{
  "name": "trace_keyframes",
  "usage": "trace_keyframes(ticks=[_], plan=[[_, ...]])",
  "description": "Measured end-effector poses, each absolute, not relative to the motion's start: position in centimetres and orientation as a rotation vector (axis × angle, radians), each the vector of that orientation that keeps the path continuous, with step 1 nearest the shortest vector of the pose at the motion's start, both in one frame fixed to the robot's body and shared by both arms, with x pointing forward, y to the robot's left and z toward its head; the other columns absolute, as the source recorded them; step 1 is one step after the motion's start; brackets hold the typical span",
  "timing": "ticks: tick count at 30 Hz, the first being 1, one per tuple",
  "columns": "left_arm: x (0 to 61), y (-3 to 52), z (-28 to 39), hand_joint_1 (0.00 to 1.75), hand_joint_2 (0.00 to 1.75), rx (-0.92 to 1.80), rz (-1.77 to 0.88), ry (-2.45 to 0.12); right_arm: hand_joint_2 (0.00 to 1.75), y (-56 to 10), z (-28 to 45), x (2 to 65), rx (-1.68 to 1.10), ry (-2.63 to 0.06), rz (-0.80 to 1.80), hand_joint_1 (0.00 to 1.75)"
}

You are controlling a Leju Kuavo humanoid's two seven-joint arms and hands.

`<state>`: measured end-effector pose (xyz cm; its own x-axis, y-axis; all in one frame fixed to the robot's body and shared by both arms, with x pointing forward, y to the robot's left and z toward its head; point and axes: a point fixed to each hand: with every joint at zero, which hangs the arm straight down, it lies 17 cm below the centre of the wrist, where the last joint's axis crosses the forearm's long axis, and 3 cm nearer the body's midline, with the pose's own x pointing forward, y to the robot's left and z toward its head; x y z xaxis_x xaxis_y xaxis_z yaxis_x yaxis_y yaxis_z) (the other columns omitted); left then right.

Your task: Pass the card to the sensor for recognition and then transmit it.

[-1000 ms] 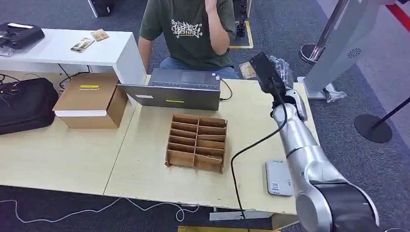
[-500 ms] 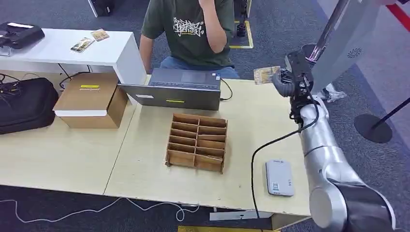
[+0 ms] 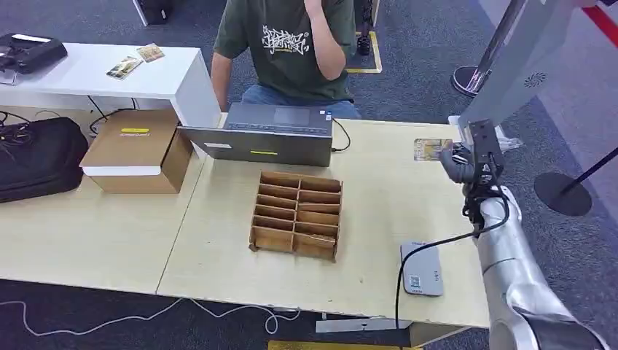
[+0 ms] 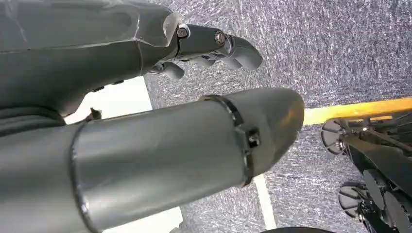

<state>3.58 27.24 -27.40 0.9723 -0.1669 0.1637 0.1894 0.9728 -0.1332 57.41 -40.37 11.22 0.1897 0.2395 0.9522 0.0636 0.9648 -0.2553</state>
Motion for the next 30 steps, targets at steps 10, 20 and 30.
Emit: trace_keyframes(ticks=[10,20,30], plan=[[3.4,26.5,-27.4,0.00,0.00,-0.159,-0.151,-0.151,1.75,-43.1,6.5,50.1,-0.287,-1.362,0.053,1.75],[3.3,25.7,-27.4,0.00,0.00,-0.160,-0.145,-0.152,1.75,-44.4,4.4,43.4,-0.338,-1.331,-0.014,1.75],[3.4,25.4,-27.4,0.00,0.00,-0.162,-0.142,-0.153,1.75,-42.2,3.7,39.2,-0.335,-1.296,-0.004,1.75]])
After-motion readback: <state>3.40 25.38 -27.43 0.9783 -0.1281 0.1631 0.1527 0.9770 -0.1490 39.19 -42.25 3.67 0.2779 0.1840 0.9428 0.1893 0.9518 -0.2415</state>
